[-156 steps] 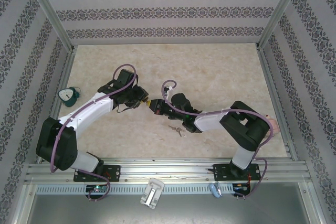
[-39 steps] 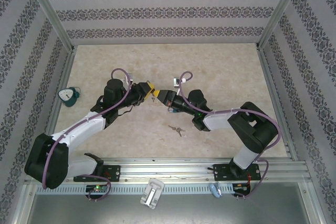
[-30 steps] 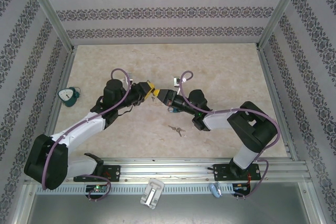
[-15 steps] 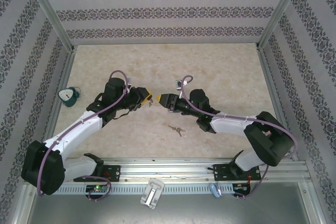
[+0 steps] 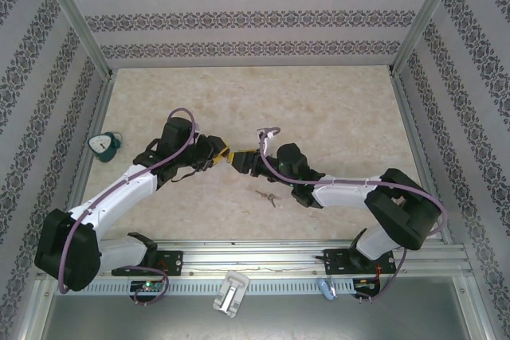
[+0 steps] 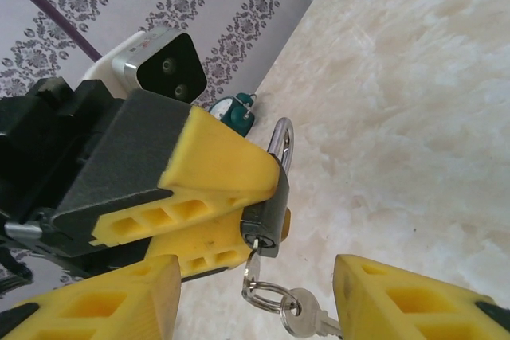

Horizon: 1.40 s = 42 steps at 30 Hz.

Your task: Unlock with the key

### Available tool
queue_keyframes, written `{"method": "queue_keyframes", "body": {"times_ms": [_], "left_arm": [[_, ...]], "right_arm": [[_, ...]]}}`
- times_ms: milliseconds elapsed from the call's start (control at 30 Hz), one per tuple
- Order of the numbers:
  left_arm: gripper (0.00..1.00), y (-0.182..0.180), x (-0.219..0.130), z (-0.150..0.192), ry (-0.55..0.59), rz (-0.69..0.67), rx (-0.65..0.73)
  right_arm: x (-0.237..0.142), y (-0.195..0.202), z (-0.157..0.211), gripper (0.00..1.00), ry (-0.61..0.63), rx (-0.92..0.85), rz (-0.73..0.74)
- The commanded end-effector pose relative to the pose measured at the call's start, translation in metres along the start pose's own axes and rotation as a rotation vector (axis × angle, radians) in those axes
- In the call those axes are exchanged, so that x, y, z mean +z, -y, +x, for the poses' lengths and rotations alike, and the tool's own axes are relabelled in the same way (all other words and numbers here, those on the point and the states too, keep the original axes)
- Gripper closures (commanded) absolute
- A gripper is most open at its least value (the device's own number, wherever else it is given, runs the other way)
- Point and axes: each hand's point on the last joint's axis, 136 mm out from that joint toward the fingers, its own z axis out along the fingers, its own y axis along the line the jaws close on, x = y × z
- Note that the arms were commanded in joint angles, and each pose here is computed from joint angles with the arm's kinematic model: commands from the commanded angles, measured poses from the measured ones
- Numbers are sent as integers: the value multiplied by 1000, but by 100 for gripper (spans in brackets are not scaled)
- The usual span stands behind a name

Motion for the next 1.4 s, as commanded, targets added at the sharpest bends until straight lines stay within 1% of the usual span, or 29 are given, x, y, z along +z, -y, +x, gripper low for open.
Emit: {"method": "queue_keyframes", "body": {"times_ms": [0, 400, 667, 933, 1067, 1167, 1267, 1367], "left_arm": [[84, 16, -3, 0, -4, 29, -4], [83, 20, 1, 2, -26, 58, -20], [82, 21, 1, 4, -38, 71, -25], [81, 25, 1, 8, -59, 114, -58], [80, 29, -1, 8, -60, 128, -59], [75, 29, -3, 8, -51, 127, -52], [67, 26, -3, 6, -42, 121, -46], [54, 21, -4, 5, -35, 112, -44]], "right_arm": [[2, -7, -9, 46, 74, -59, -23], [15, -8, -2, 47, 64, -74, -24], [21, -8, -4, 51, 69, -79, -20], [29, -6, -7, 63, 80, -80, -14], [29, -3, -11, 80, 105, -82, 4], [28, -3, -11, 89, 105, -89, 9], [25, -1, -11, 94, 97, -98, 23], [20, 2, -9, 96, 89, -98, 32]]}}
